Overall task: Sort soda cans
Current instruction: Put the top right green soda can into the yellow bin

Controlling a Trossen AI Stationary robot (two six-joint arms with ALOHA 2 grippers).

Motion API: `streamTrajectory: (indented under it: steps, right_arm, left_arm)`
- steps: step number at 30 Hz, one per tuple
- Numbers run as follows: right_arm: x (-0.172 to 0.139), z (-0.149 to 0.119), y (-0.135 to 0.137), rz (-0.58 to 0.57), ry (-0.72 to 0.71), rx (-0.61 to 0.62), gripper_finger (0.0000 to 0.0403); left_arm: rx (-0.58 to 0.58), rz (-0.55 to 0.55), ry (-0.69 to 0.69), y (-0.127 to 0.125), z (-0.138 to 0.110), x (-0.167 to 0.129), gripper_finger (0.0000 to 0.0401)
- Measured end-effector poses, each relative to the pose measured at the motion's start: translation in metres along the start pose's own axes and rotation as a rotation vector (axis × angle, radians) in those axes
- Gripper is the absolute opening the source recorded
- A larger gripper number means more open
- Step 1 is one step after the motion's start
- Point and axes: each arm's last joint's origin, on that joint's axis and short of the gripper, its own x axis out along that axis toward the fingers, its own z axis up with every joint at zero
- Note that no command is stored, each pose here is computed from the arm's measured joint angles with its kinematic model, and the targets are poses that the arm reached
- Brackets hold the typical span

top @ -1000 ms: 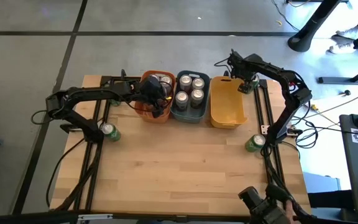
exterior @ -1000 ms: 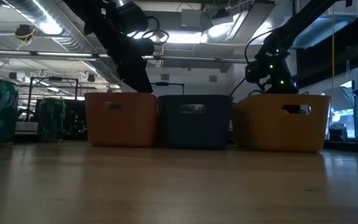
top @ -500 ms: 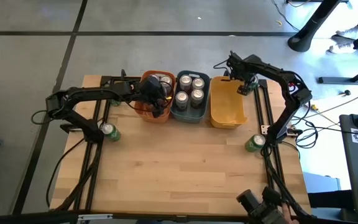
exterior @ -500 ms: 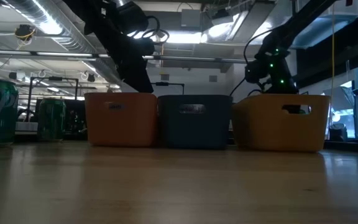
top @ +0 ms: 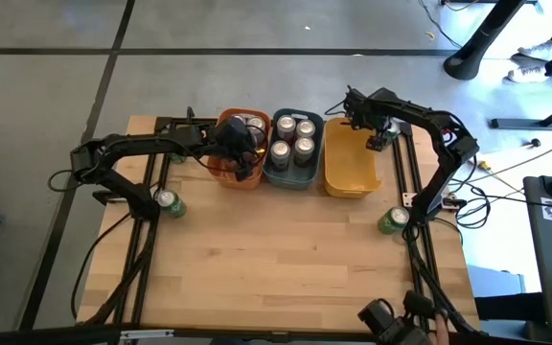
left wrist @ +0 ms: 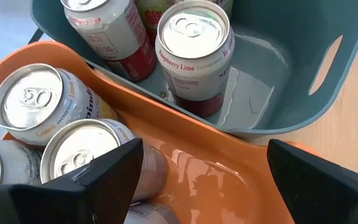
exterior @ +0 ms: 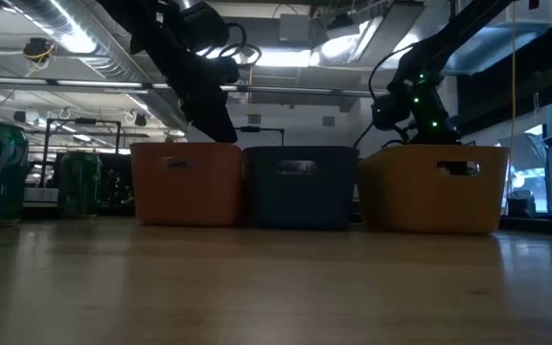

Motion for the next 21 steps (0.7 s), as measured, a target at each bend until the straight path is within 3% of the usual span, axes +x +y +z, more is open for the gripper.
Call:
streamTrajectory:
  steps: [3, 11, 21]
  right_arm:
    - [-0.001, 0.004, 0.0, 0.0, -0.037, 0.039, 0.036]
    - [-0.005, 0.004, 0.005, -0.04, -0.011, -0.021, 0.036]
    - [0.011, -0.005, -0.012, 0.036, 0.008, 0.048, 0.0359]
  left_arm:
    - [0.0, 0.0, -0.001, 0.0, 0.0, 0.0, 0.0331]
    - [0.008, 0.001, -0.004, 0.0, 0.0, 0.0, 0.0331]
    - [0.006, 0.001, -0.003, 0.0, 0.0, 0.0, 0.0331]
